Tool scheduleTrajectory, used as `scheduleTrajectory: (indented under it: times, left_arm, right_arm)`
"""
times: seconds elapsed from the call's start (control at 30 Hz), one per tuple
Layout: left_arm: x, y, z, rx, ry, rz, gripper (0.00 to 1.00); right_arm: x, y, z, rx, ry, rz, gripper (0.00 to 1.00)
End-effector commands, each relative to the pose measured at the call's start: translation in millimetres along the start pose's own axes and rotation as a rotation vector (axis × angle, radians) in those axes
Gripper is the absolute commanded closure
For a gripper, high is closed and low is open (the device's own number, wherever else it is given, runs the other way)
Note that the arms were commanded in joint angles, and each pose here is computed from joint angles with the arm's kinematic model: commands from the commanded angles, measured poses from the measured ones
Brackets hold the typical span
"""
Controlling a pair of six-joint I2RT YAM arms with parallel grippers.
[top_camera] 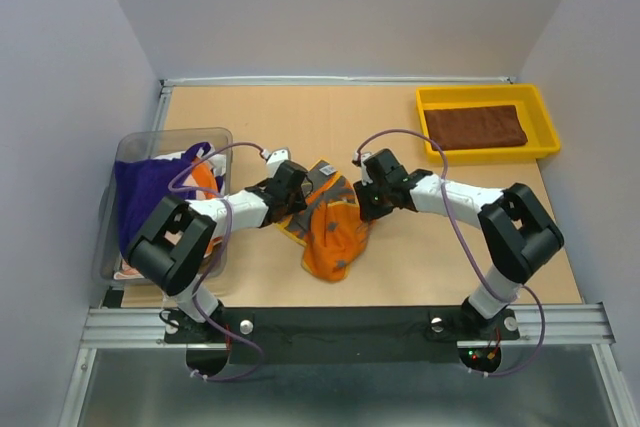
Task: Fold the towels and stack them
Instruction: Flatten out the crumpled towel
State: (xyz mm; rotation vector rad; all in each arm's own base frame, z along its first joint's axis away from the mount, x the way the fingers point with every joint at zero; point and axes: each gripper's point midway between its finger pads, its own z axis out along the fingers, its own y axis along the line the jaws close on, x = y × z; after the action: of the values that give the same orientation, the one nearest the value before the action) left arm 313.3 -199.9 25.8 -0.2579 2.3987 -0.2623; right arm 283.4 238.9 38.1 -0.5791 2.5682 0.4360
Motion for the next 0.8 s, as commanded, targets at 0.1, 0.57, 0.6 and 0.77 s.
scheduleTrajectory:
  times: [0.1, 0.57, 0.6, 0.77]
  left_arm:
    - [-7, 3, 20, -0.026, 0.03, 0.002, 0.59]
    - [-50, -102, 40, 0.135, -0.008, 0.293, 0.29]
    - [-55, -105, 35, 0.15, -0.021, 0.288, 0.27]
    - [-114, -94, -18, 0.155, -0.17, 0.23, 0.15]
  right_arm:
    - [32, -43, -1, 0.216, 0.001, 0.119, 0.68]
    - [137, 28, -75, 0.053, 0.239, 0.302, 0.59]
    - [127, 32, -78, 0.039, 0.215, 0.283, 0.59]
    - [40, 35, -98, 0.062, 0.01, 0.134, 0.41]
